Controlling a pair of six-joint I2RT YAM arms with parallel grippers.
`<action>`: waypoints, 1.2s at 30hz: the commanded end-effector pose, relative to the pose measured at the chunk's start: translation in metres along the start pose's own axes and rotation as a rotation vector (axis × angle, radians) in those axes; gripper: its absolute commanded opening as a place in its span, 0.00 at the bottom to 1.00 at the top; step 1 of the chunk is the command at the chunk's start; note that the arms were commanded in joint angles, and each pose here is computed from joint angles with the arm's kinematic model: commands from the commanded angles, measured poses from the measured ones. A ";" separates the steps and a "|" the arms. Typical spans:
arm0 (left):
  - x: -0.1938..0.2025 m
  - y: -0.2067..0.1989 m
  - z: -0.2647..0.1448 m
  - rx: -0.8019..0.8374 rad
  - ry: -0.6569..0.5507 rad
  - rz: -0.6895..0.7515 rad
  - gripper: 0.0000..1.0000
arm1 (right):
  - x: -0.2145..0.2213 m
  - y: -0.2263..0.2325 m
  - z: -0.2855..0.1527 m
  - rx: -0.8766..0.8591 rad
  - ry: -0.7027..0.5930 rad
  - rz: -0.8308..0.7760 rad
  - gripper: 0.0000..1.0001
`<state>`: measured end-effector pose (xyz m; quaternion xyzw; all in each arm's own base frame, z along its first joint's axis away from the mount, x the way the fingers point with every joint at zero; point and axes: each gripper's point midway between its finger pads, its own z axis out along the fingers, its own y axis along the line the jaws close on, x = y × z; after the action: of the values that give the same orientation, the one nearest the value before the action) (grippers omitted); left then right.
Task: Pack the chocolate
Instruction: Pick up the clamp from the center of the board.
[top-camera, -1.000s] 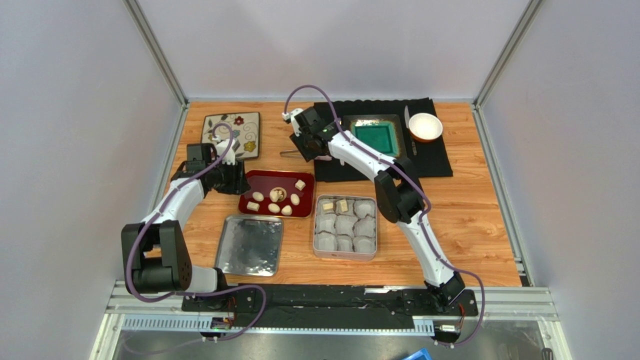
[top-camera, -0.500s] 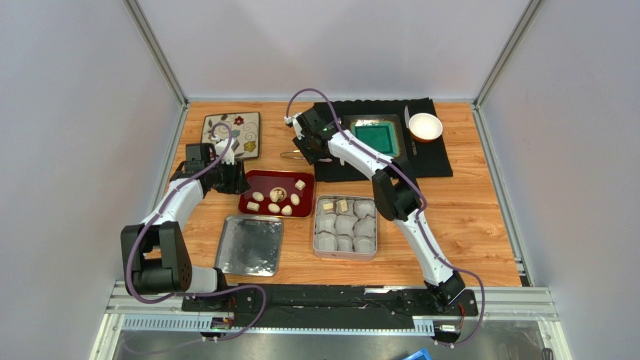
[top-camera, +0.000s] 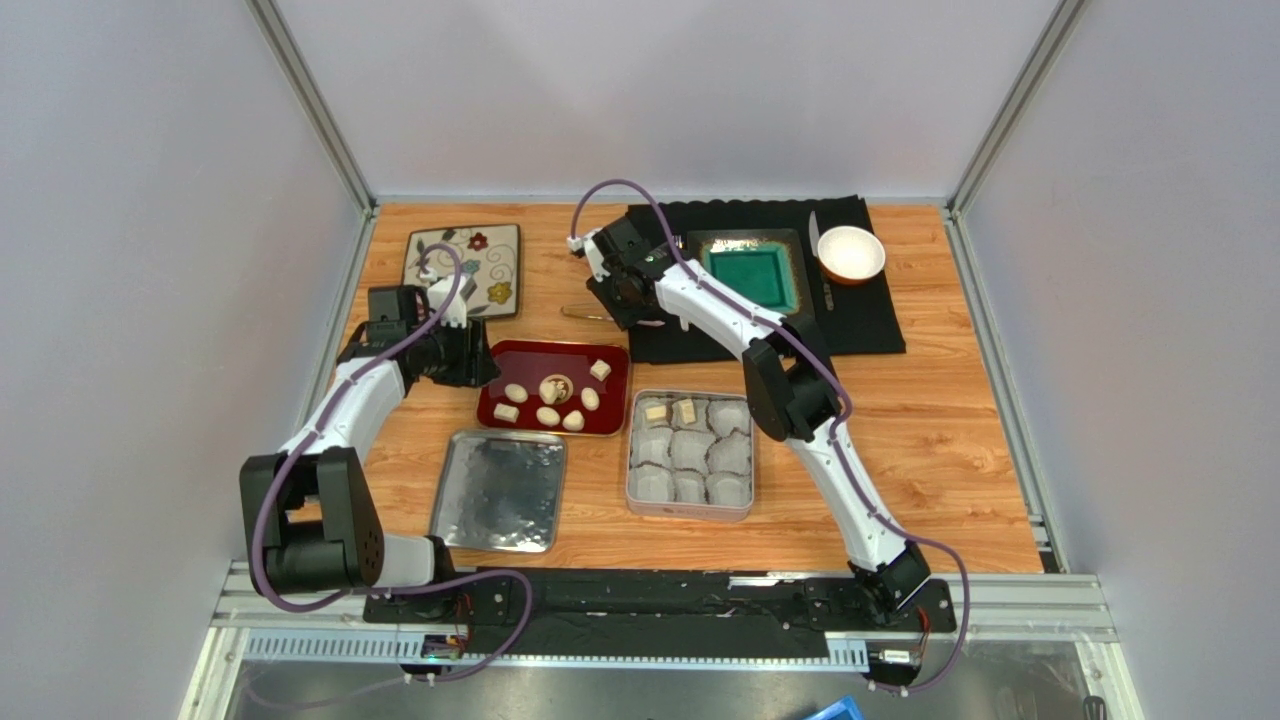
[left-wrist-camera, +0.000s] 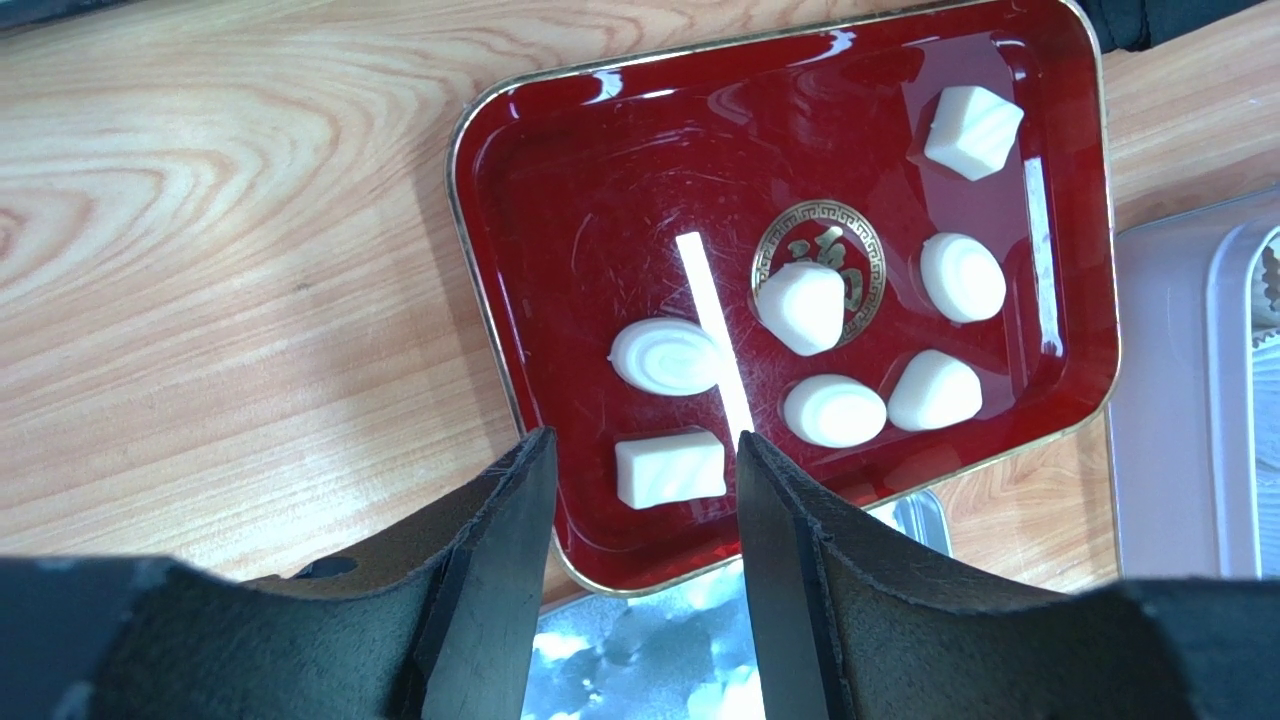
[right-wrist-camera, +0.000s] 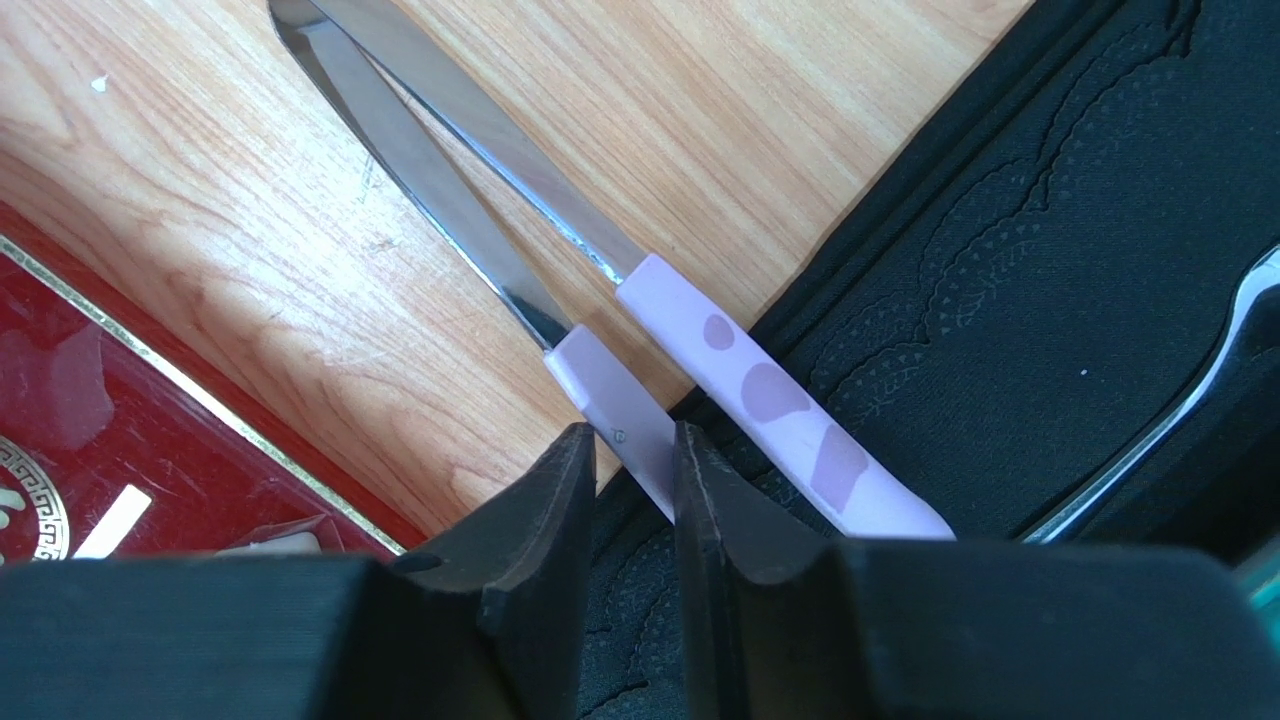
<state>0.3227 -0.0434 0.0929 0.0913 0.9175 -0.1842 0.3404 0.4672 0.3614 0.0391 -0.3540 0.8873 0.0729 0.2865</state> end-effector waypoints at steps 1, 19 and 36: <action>-0.025 -0.006 -0.012 0.012 -0.069 0.019 0.56 | -0.007 -0.003 -0.001 -0.003 -0.015 -0.021 0.20; -0.029 -0.011 -0.024 0.011 -0.102 0.023 0.56 | -0.070 -0.012 -0.073 0.038 -0.254 -0.004 0.00; -0.064 -0.147 -0.110 0.784 -0.317 0.018 0.56 | -0.121 0.088 -0.316 -0.600 -0.945 0.320 0.00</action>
<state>0.2985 -0.1002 0.1886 0.1150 0.8190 -0.3759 0.4179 0.3727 0.3688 0.2786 -0.2834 0.7656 0.3050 0.4904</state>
